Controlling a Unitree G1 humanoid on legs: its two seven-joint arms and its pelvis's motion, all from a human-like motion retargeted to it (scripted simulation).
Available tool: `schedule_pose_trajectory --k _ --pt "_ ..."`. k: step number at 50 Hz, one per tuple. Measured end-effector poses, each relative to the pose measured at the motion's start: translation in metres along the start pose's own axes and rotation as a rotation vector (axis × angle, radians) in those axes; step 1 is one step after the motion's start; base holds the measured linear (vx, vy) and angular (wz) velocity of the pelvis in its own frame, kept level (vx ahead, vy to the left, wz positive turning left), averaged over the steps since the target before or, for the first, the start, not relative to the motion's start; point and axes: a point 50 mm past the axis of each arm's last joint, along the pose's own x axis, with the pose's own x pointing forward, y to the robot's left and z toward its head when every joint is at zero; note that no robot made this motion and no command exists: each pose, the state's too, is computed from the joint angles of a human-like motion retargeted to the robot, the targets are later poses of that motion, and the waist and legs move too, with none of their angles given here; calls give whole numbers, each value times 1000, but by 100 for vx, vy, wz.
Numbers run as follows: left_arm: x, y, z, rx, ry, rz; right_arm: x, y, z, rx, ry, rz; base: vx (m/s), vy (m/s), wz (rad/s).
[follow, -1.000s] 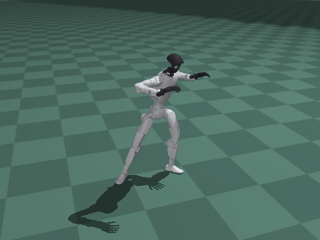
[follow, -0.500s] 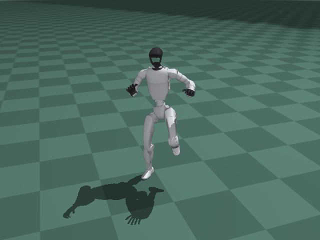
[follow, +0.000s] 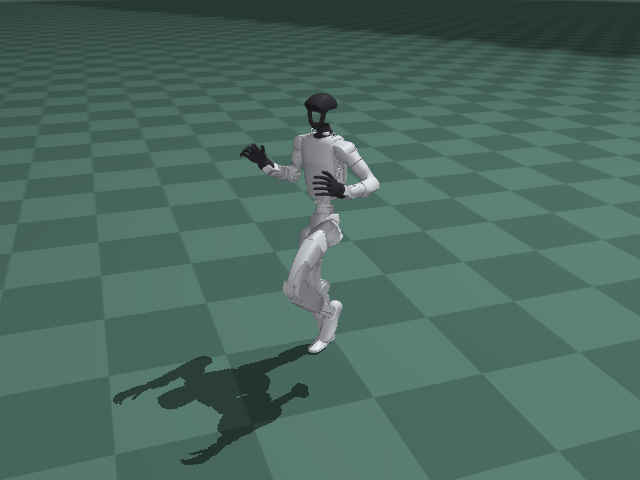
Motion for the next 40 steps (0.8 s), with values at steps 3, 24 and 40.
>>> schedule_pose_trajectory --k 3,24,40 --pt "7 -31 24 -611 -19 -58 15 10 7 46 -24 -9 27 18 110" --pt "-5 -61 91 -1136 -284 -360 98 -2 43 143 -279 56 18 24 -7" --pt "255 20 278 1744 -284 302 -39 -61 7 84 139 244 4 29 -96"
